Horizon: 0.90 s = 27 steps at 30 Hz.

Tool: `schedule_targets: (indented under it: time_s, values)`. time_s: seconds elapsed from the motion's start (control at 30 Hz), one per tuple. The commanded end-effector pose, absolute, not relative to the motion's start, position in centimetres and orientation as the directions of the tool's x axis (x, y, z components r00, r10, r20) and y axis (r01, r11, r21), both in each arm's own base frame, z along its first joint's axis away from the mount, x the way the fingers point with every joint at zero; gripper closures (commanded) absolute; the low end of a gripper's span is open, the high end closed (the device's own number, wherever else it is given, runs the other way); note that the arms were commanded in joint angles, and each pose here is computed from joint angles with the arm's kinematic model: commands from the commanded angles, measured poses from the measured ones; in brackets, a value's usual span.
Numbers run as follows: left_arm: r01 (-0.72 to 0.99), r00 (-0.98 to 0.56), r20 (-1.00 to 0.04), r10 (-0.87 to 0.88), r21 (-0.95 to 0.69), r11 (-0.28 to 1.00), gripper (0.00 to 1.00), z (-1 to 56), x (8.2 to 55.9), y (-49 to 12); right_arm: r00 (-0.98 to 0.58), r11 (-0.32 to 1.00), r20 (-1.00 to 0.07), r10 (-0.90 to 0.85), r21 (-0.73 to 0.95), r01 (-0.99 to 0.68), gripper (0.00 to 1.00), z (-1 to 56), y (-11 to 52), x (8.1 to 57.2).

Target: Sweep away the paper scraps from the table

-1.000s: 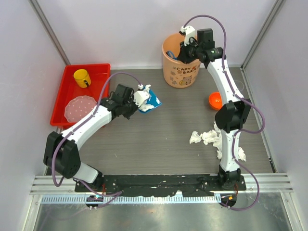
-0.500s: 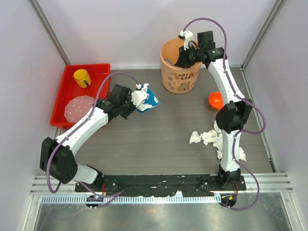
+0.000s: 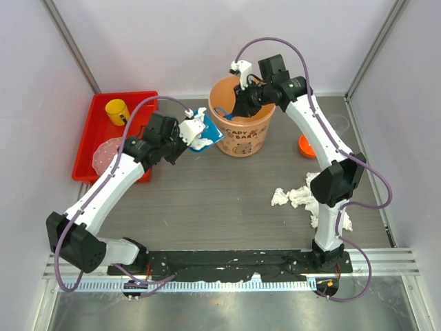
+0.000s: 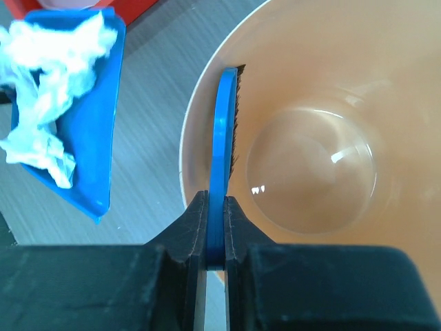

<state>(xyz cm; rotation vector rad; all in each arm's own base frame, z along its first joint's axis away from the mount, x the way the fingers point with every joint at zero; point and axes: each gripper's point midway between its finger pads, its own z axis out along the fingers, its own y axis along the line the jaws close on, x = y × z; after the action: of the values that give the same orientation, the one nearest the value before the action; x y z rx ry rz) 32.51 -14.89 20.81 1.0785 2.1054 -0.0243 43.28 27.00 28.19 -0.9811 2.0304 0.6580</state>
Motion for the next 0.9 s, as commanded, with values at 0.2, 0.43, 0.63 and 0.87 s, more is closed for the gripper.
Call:
schedule_targets:
  time_s: [0.2,0.43,0.63,0.87]
  values:
    - [0.623,-0.346,-0.702,0.623,0.325,0.712,1.0,27.3,31.3,-12.3,-0.352,0.521,-0.82,-0.451,0.079,-0.85,0.99,30.1,30.4,38.6]
    - [0.596,-0.358,-0.696,0.622,0.343,0.726,1.0,29.2,32.4,-12.1,-0.289,0.427,-0.837,-0.465,0.074,-0.901,0.99,31.4,33.7,34.7]
    - [0.574,-0.357,-0.707,0.61,0.349,0.741,1.0,31.2,34.2,-12.3,-0.249,0.512,-0.878,-0.409,0.005,-0.859,0.99,35.1,32.1,34.0]
    - [0.568,-0.367,-0.698,0.615,0.356,0.742,1.0,31.7,37.4,-13.5,-0.238,0.791,-0.91,-0.34,-0.141,-0.595,0.99,39.1,26.1,37.1]
